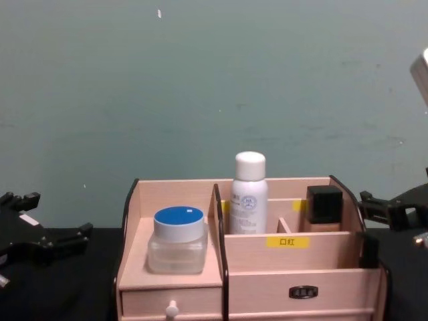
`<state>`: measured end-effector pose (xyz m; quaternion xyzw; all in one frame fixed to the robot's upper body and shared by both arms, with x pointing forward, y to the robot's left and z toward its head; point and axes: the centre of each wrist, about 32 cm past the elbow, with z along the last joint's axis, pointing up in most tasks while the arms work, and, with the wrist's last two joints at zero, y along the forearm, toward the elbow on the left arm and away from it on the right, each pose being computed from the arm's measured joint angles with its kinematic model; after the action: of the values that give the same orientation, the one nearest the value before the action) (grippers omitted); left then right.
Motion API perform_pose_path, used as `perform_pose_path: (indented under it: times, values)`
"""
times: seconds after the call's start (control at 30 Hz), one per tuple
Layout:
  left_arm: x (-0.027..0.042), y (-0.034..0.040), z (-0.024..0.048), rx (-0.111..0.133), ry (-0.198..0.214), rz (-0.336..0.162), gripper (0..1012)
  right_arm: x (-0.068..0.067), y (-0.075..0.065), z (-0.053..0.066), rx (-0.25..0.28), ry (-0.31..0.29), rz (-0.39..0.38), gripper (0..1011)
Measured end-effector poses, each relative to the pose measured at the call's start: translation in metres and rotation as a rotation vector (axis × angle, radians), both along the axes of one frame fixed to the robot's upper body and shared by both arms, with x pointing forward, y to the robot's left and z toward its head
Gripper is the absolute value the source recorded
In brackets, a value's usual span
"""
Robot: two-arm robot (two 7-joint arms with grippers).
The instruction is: Pick up the facial cleanser and watermelon frost from the table and place them into the tiered storage box.
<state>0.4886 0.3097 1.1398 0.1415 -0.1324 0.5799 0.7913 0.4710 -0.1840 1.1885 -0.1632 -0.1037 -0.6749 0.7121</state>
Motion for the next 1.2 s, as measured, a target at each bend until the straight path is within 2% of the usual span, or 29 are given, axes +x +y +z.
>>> perform_pose_path:
  times: [1.2]
  values:
    - [0.0000,0.0000,0.0000,0.000,0.000,0.000,1001,0.0000,0.0000,0.0002,0.001,0.000,0.000,1003]
